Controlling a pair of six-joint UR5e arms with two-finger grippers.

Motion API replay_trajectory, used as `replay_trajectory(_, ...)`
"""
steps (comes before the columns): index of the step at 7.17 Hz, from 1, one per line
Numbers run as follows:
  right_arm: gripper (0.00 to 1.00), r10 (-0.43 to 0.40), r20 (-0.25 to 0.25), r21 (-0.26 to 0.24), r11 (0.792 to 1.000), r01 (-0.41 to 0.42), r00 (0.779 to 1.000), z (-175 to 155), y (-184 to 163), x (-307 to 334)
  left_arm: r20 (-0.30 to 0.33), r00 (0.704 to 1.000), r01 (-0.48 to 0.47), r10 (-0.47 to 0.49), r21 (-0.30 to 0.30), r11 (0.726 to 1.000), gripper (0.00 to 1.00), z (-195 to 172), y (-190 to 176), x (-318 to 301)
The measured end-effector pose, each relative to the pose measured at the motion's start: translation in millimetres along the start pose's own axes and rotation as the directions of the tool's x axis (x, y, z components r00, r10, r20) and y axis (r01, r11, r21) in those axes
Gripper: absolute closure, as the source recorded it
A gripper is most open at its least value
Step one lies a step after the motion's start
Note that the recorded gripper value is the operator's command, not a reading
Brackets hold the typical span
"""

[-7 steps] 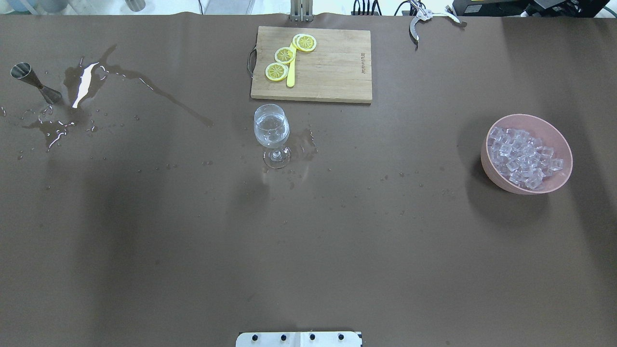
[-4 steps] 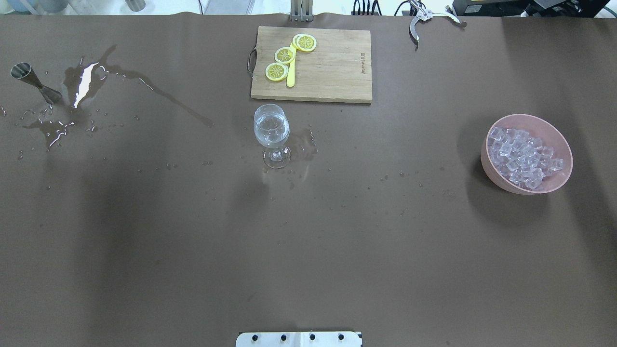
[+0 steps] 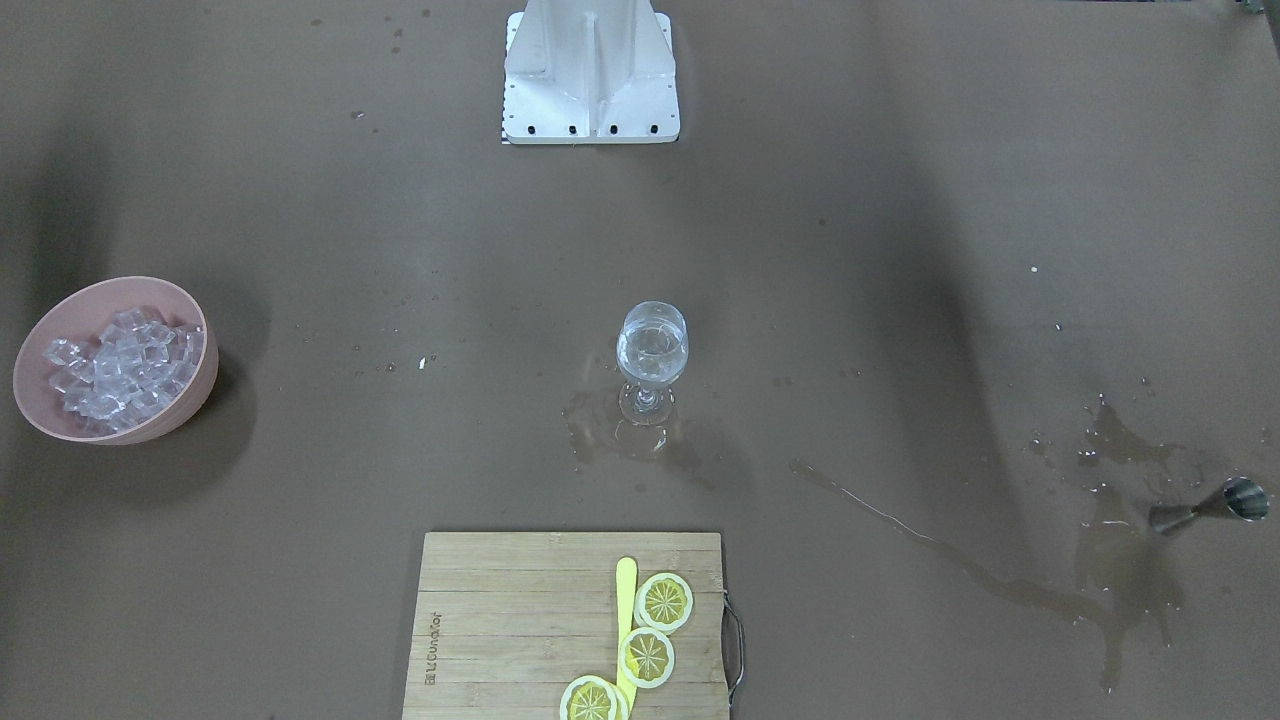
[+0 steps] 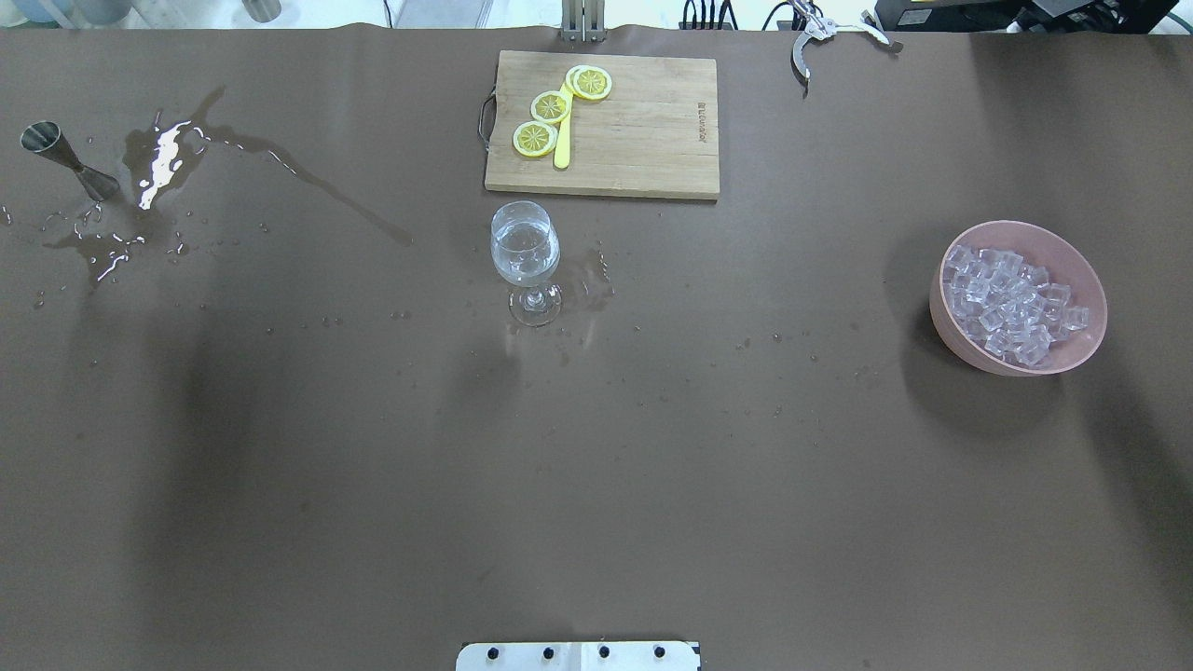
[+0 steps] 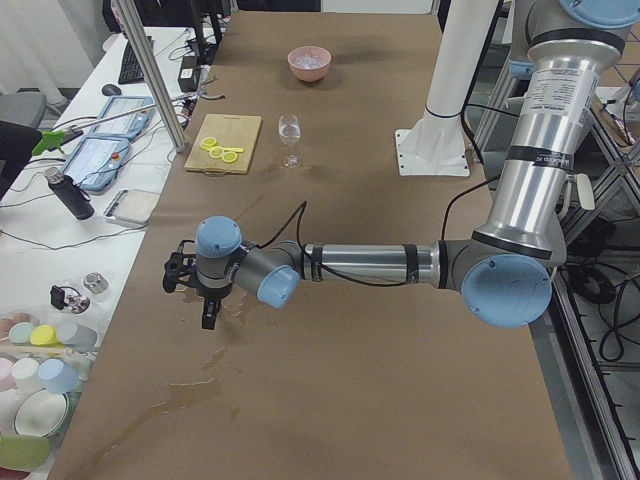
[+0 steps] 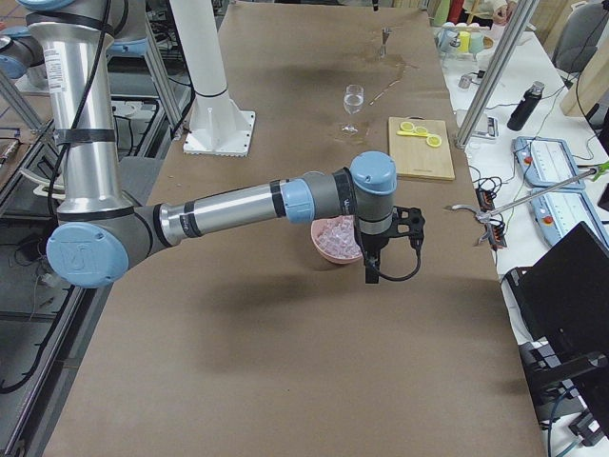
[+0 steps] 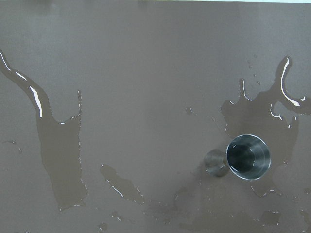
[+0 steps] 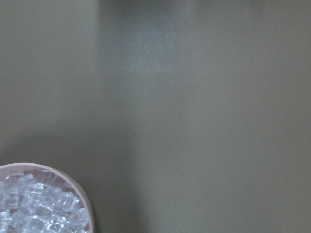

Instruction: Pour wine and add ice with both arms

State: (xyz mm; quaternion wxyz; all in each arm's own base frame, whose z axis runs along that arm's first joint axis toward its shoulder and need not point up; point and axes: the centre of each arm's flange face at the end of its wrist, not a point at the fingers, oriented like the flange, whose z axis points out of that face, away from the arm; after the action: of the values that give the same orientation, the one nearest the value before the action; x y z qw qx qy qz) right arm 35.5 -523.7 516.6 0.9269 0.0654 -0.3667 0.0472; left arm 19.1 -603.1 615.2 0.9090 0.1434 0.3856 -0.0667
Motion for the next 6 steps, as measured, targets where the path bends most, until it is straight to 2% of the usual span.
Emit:
replay_trajectory(3,0.0,0.026,0.026,-0.015,1.0,-0.026,0.999,8,8,-72,0.015,1.0,0.009,-0.01,0.09,0.996,0.02,42,23,46)
replay_trajectory(5,0.0,0.138,0.028,-0.048,0.99,-0.136,0.99,27,8,-119,0.035,0.999,0.003,-0.009,0.162,0.987,0.02,69,35,71)
replay_trajectory(6,0.0,0.216,0.014,-0.064,0.975,-0.215,0.976,38,10,-136,0.045,0.999,-0.004,-0.005,0.201,0.98,0.03,75,38,74)
